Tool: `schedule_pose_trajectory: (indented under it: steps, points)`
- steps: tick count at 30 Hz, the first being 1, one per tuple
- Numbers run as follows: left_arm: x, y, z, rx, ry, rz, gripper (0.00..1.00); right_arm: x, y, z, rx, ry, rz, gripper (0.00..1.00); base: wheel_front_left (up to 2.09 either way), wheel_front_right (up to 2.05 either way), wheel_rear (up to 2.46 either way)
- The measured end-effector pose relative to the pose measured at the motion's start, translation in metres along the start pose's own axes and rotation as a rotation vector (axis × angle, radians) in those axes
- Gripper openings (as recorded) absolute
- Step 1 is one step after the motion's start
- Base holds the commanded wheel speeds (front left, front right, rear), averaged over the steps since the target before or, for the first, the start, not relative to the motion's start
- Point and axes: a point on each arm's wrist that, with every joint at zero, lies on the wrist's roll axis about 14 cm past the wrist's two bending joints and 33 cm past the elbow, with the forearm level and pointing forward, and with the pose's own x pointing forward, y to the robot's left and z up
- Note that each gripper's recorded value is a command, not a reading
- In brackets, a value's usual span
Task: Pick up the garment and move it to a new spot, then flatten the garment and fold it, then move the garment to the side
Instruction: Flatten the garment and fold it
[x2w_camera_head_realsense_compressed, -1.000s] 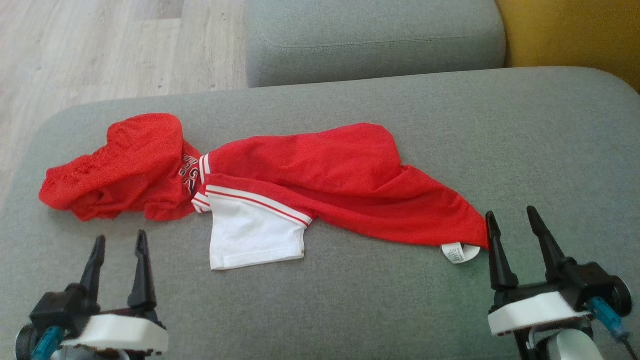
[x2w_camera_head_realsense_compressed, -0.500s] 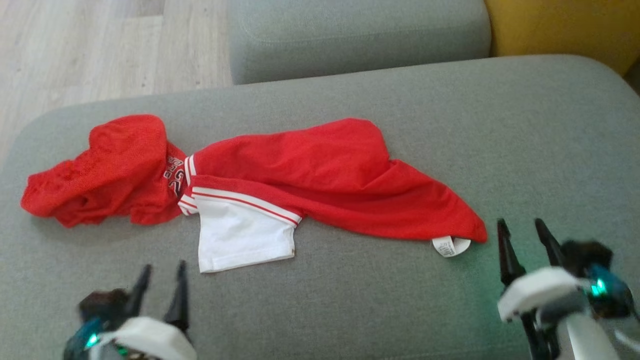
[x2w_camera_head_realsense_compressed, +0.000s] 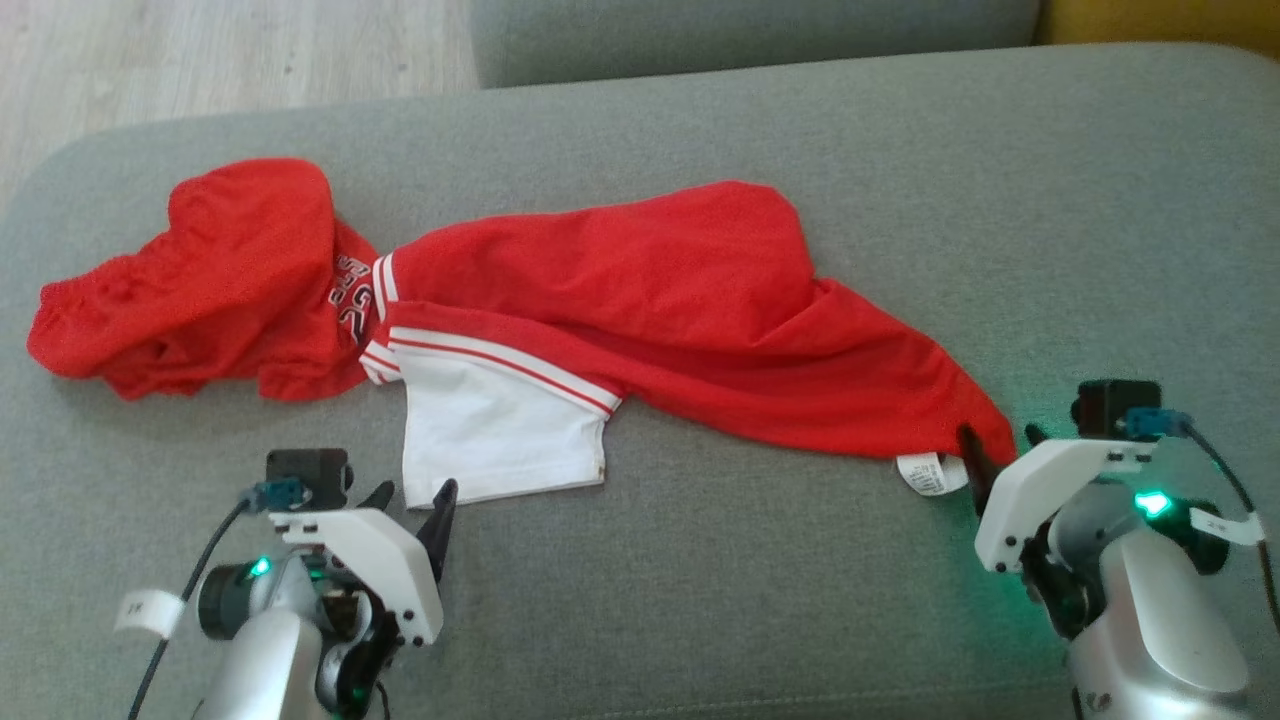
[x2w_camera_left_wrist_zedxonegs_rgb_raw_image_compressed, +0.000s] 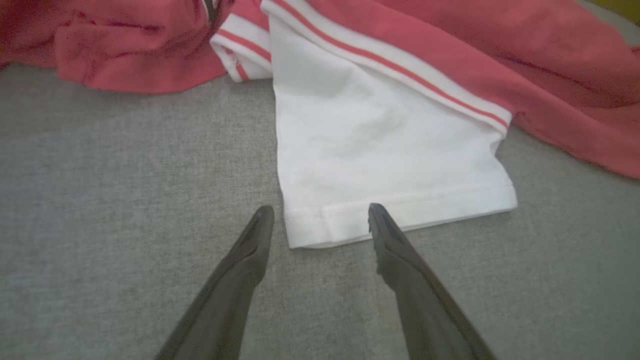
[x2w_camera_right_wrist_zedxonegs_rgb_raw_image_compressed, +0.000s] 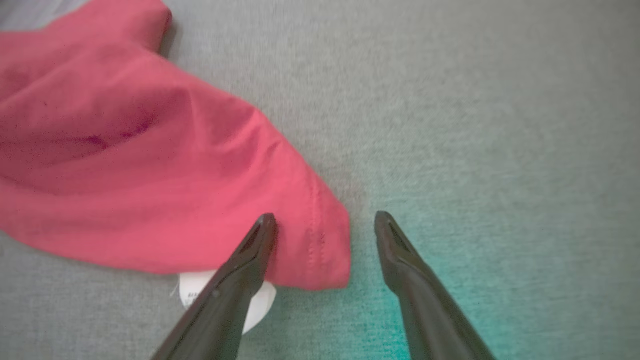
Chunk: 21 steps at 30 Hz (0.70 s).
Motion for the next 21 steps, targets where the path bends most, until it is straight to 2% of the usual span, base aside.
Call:
schedule_pose_trajectory:
  steps: [3,13,15,16,17,18,19,20,21]
  points:
    - [0.005,0.006,-0.01,-0.018,0.053,0.022,1.0,0.004,0.003,-0.015,-0.003,0.071,0.008,1.0,0.0,0.0,0.0]
    - [0.019,0.009,-0.007,-0.029,0.074,0.02,1.0,0.014,0.014,-0.016,0.011,0.09,0.047,0.98,0.0,0.0,0.0]
    - [0.022,0.008,-0.006,-0.025,0.079,0.014,1.0,0.016,0.017,-0.014,0.008,0.092,0.055,0.89,0.0,0.0,0.0]
    - [0.023,0.008,-0.005,-0.023,0.081,0.014,1.0,0.016,0.018,-0.014,0.004,0.096,0.06,0.74,0.0,0.0,0.0]
    - [0.024,0.008,-0.005,-0.025,0.082,0.01,0.71,0.016,0.019,-0.014,0.001,0.102,0.064,0.62,0.0,0.0,0.0]
    - [0.024,0.007,-0.005,-0.027,0.084,0.005,0.35,0.016,0.021,-0.014,0.002,0.104,0.069,0.49,0.0,0.0,0.0]
    - [0.024,0.008,-0.005,-0.028,0.085,0.006,0.0,0.016,0.024,-0.014,-0.001,0.103,0.077,0.29,0.0,0.0,0.0]
    - [0.024,0.008,-0.005,-0.028,0.089,0.007,0.0,0.015,0.026,-0.014,-0.002,0.102,0.083,0.0,0.0,0.0,0.0]
    - [0.024,0.008,-0.005,-0.027,0.09,0.008,0.0,0.015,0.027,-0.014,-0.007,0.1,0.087,0.0,0.0,0.0,0.0]
